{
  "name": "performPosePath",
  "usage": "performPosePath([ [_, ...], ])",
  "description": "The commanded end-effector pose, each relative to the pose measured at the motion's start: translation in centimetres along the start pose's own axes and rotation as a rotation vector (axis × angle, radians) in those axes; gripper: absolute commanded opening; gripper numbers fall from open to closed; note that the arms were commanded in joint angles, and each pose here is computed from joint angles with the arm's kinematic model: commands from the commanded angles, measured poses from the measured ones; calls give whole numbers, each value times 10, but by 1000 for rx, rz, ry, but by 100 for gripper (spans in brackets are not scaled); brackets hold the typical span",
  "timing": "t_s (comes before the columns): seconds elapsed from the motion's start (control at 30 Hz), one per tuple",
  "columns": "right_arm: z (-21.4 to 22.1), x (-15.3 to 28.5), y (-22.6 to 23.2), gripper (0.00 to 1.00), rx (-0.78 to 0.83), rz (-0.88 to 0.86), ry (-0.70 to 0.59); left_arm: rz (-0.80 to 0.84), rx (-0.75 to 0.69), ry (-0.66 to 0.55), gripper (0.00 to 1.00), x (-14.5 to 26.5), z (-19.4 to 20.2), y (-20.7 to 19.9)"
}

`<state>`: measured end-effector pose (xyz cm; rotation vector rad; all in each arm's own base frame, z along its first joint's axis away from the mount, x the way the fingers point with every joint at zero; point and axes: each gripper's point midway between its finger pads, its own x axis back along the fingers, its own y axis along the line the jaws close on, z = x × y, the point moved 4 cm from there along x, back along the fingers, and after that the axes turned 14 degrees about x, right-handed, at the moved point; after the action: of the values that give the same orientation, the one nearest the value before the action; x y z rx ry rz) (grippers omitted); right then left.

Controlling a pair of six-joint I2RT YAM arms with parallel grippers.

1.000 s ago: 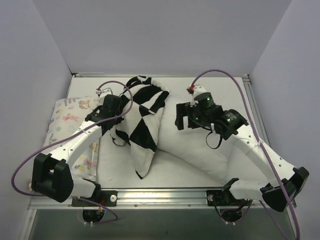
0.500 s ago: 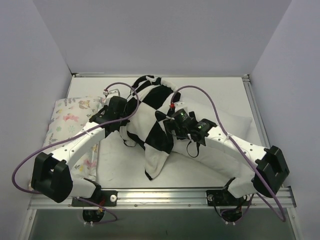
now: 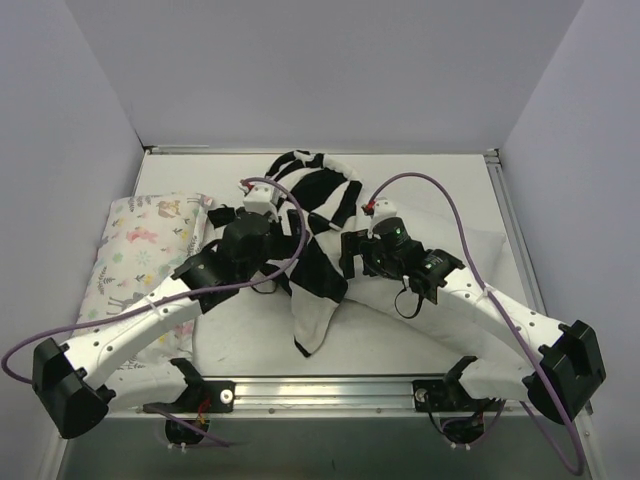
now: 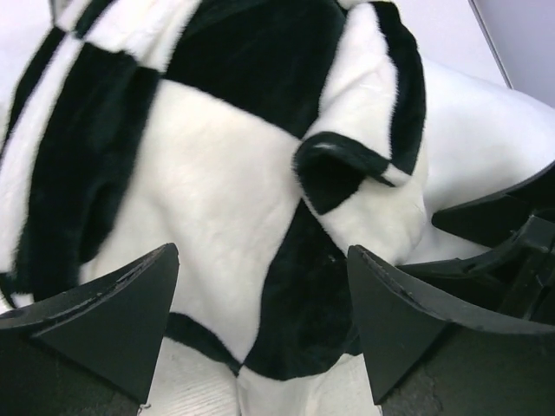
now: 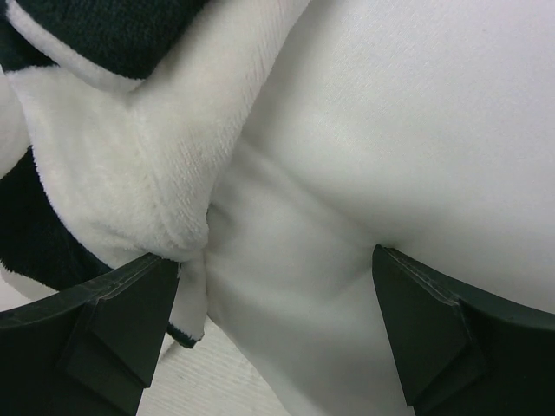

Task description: Remove the pillowcase from the pillow

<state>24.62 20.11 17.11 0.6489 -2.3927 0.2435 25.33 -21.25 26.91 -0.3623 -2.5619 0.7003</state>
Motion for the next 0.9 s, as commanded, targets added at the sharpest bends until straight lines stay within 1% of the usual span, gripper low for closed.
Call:
performPosePath([
  [0.0,5,-2,2,98,-28,-18,16,53,-52,15,87,-22,13,-23],
  [0.03,5,-2,2,98,-31,-20,18,64,-64,34,97,-27,20,-29],
  [0.07,5,-3,2,98,-33,-19,19,57,-80,62,98,-39,31,-32],
  [0.1,6,-3,3,98,-38,-21,21,61,-81,63,97,-45,35,-37],
  [0.17,7,-4,2,98,-41,-16,26,6,-87,82,98,-63,46,-34],
  [0.23,7,-4,0,98,-47,-10,25,-47,-99,88,91,-72,51,-28],
  [0.27,9,-3,-1,98,-46,-5,28,-104,-109,83,84,-78,54,-20],
  [0.3,11,-3,-2,98,-45,0,32,-217,-95,44,69,-76,46,-6],
  [0.33,12,-3,-4,98,-43,7,33,-274,-85,24,36,-75,42,4],
  [0.37,12,-2,-6,98,-38,15,35,-315,-56,-3,23,-72,32,16],
  [0.4,12,0,-8,98,-30,27,39,-359,-42,-18,15,-69,31,28],
  [0.43,13,0,-9,98,-13,32,41,-390,-33,-35,0,-65,27,37],
  [0.5,10,3,-11,98,10,51,50,-456,-13,-73,0,-56,15,54],
  [0.6,1,6,-11,99,82,110,48,-431,-23,-46,0,-58,17,58],
  [0.63,-2,7,-17,100,115,195,51,-439,-29,-42,0,-58,19,59],
  [0.67,-5,8,-10,100,167,209,53,-448,-30,-38,0,-59,20,61],
  [0.73,-5,2,-12,100,211,270,89,-464,-13,-35,0,-60,21,67],
  [0.8,3,-6,-13,100,225,298,134,-465,-3,-34,0,-59,18,69],
  [0.87,13,-9,-16,100,235,326,161,-503,14,-59,0,-56,5,81],
])
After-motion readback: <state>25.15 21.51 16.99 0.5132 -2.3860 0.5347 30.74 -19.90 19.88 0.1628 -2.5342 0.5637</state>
